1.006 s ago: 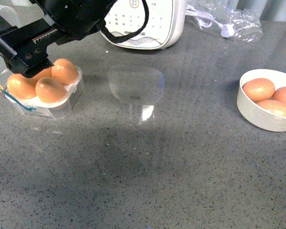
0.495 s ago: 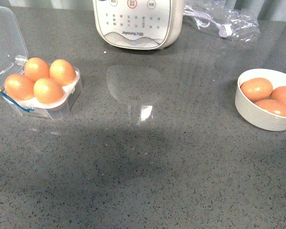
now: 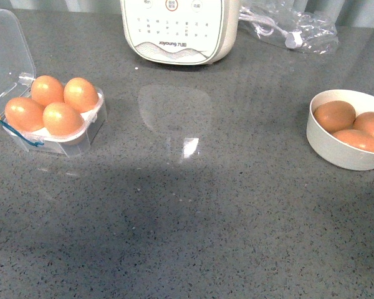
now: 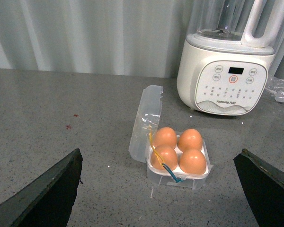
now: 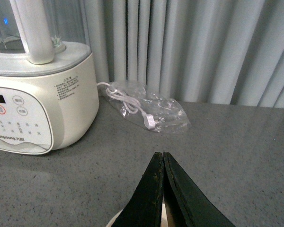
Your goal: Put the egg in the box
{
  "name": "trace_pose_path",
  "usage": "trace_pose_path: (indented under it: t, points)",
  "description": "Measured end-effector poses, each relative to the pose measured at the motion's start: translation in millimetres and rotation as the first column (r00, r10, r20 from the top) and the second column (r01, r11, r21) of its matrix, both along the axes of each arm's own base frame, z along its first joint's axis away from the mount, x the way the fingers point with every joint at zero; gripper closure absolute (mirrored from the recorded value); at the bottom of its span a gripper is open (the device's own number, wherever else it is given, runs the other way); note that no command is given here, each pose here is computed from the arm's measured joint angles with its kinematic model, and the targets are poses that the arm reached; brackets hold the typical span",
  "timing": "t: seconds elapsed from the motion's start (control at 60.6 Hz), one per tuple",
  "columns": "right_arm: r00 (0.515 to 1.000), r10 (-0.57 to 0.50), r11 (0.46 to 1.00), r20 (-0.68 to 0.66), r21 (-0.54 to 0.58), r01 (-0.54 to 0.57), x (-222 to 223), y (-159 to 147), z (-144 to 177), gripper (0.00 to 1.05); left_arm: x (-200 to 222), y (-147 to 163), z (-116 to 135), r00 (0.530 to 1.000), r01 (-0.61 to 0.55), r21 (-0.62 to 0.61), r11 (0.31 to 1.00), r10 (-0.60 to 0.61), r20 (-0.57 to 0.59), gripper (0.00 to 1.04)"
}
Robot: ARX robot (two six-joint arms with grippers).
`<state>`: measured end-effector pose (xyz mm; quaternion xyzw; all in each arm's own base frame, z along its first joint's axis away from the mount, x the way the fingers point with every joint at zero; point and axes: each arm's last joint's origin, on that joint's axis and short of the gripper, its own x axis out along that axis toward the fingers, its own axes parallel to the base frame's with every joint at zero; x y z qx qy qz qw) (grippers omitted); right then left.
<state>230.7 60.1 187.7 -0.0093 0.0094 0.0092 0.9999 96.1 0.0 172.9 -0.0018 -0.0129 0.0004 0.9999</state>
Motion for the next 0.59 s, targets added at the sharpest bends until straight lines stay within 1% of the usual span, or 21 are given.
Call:
trace_pose_path:
  t: [0.181, 0.544, 0.594]
  points:
    - [1.0, -0.016, 1.0, 0.008, 0.005, 0.016, -26, -22, -6, 1.02, 0, 0, 0, 1.0, 0.0, 0.0, 1.0, 0.0, 0.0, 0.07]
    - [1.0, -0.015, 1.0, 0.002, 0.006, 0.015, -63, -44, -17, 1.02, 0, 0, 0, 1.0, 0.0, 0.0, 1.0, 0.0, 0.0, 0.07]
    - [1.0, -0.016, 1.0, 0.022, 0.008, 0.016, -67, -45, -20, 1.02, 0, 0, 0, 1.0, 0.0, 0.0, 1.0, 0.0, 0.0, 0.07]
